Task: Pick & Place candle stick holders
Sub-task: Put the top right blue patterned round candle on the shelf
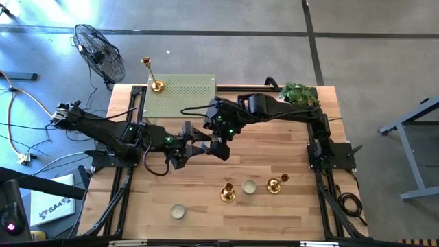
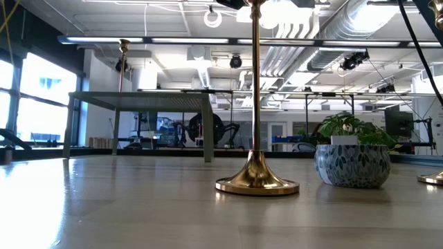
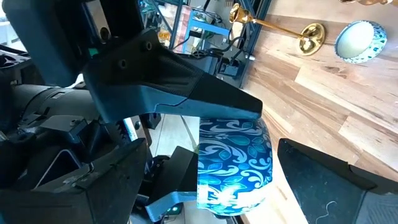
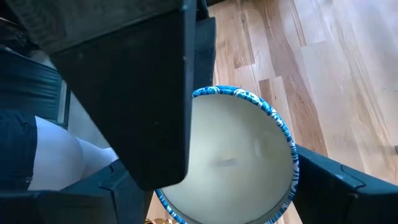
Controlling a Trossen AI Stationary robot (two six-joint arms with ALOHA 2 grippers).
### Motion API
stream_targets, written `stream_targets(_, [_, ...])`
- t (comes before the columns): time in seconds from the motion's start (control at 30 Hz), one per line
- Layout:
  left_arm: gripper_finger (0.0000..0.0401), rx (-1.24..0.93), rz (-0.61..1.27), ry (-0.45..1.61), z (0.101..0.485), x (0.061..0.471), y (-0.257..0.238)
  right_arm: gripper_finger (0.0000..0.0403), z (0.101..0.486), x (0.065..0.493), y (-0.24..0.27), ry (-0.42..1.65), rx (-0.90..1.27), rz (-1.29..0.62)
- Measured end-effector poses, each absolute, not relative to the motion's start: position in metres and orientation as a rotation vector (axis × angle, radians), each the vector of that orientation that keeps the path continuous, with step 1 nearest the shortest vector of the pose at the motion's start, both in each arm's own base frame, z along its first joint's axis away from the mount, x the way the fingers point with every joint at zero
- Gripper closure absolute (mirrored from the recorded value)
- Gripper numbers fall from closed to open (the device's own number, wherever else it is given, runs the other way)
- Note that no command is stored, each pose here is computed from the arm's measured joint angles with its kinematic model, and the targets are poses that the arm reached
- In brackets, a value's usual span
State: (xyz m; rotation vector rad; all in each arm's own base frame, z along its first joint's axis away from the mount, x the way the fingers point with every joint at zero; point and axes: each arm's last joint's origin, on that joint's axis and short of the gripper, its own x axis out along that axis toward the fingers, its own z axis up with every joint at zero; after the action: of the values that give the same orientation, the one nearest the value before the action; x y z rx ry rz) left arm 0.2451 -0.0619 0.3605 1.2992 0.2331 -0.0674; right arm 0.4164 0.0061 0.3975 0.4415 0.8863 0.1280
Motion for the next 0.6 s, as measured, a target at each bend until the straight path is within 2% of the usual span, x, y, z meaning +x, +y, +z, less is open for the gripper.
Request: stream_targets(0.6, [0.0045, 1.334, -0.077, 0.285, 0.348, 0.259, -0.065, 0.0105, 0.399, 0.417, 0.006, 0.87, 0.422, 0.148])
